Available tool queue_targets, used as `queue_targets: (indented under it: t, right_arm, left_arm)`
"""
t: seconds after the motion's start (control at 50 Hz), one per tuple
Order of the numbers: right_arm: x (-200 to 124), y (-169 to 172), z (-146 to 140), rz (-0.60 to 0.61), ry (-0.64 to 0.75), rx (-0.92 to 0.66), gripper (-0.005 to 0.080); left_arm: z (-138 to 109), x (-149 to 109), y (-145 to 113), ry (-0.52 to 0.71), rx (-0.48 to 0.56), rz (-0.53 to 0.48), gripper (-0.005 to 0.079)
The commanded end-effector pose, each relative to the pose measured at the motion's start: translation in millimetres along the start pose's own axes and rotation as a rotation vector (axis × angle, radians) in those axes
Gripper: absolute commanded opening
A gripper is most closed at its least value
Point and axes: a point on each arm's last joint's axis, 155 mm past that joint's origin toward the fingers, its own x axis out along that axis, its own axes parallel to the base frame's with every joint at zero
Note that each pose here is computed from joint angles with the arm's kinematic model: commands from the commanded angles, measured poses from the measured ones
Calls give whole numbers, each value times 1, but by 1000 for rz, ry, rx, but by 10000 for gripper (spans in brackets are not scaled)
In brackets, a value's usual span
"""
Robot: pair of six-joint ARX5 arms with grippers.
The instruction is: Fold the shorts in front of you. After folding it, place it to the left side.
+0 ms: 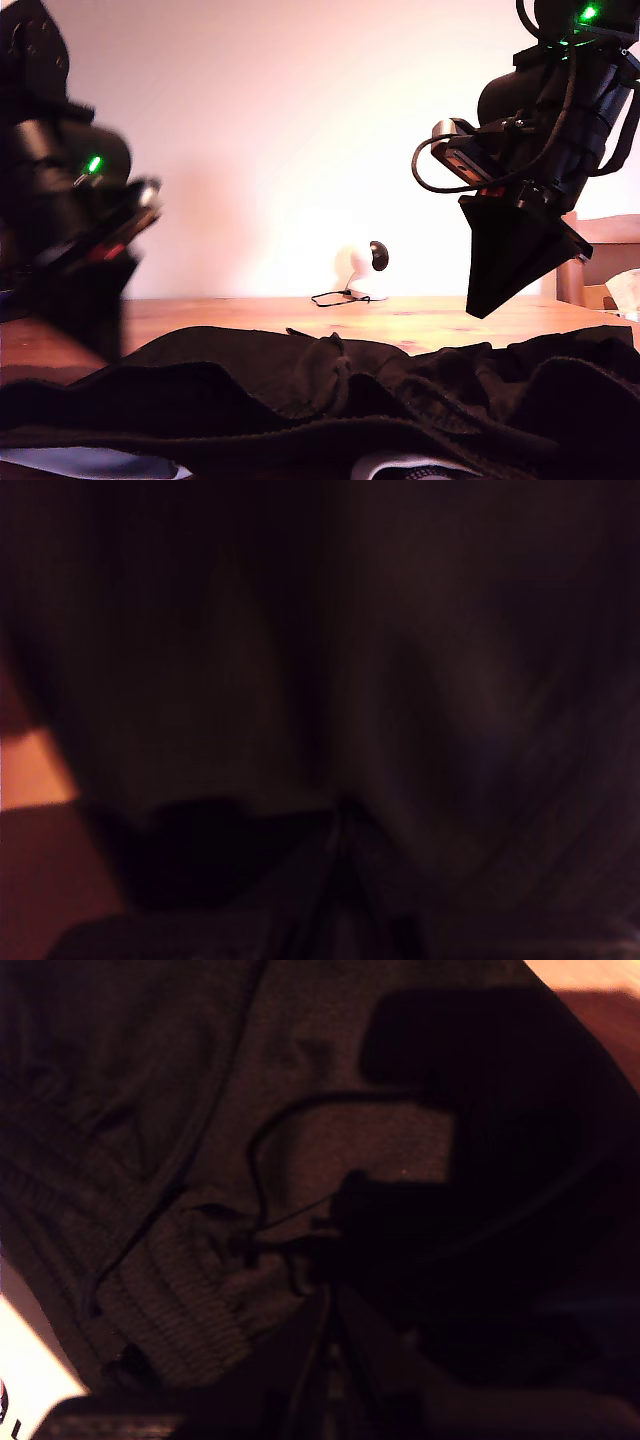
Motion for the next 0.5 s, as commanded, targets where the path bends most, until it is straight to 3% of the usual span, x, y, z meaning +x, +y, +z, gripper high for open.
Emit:
queue_targets:
  t: [0.0,0.2,0.48]
  right_arm:
    - [4,3,-4,7,12,-4,-10]
    - [4,3,0,4,-5,-13,-10]
    - [4,2,1,2,-9,-16,-10]
  left_arm:
    - [11,2,-8,-24,8,-12,-23]
    - [27,8,-49,-74,28,-174,-23]
    - [24,42,-53,-22,32,-183,-23]
